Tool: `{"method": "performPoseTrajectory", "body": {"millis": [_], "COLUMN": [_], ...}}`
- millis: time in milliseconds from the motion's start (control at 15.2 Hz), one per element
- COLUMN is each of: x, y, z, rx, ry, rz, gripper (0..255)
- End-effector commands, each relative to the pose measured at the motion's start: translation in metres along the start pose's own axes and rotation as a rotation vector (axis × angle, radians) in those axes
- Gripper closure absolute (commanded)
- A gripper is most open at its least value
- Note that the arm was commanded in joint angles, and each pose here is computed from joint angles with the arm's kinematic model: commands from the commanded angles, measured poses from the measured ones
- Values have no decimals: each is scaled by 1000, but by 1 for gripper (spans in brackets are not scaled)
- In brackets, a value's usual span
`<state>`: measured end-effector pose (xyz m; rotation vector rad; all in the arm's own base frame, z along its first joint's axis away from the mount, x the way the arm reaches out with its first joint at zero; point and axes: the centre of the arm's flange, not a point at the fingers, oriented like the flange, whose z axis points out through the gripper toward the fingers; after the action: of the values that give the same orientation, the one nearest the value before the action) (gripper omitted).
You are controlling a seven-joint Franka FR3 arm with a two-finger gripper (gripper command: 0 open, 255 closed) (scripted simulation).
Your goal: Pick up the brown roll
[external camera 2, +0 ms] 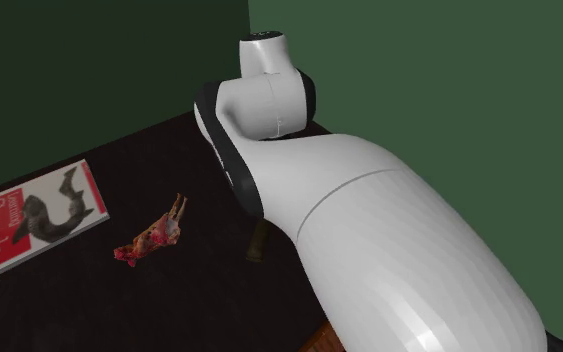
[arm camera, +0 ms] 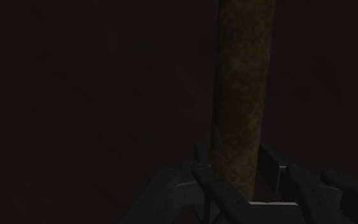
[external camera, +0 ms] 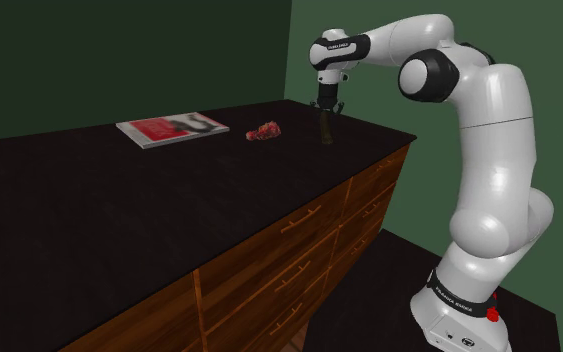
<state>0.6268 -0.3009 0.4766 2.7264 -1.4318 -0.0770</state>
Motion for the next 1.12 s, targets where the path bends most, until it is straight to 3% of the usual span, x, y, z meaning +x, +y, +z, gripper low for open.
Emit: {"method": "performPoseTrajectory", "body": {"millis": [0, 396, 1056], "x": [0, 1, 0], "y": [0, 0, 4], "z": [1, 1, -52], "rx": [-1, -1, -1], "ry": [-1, -1, -1], "rz": [0, 0, 0], "gripper": [255, 255, 255]}}
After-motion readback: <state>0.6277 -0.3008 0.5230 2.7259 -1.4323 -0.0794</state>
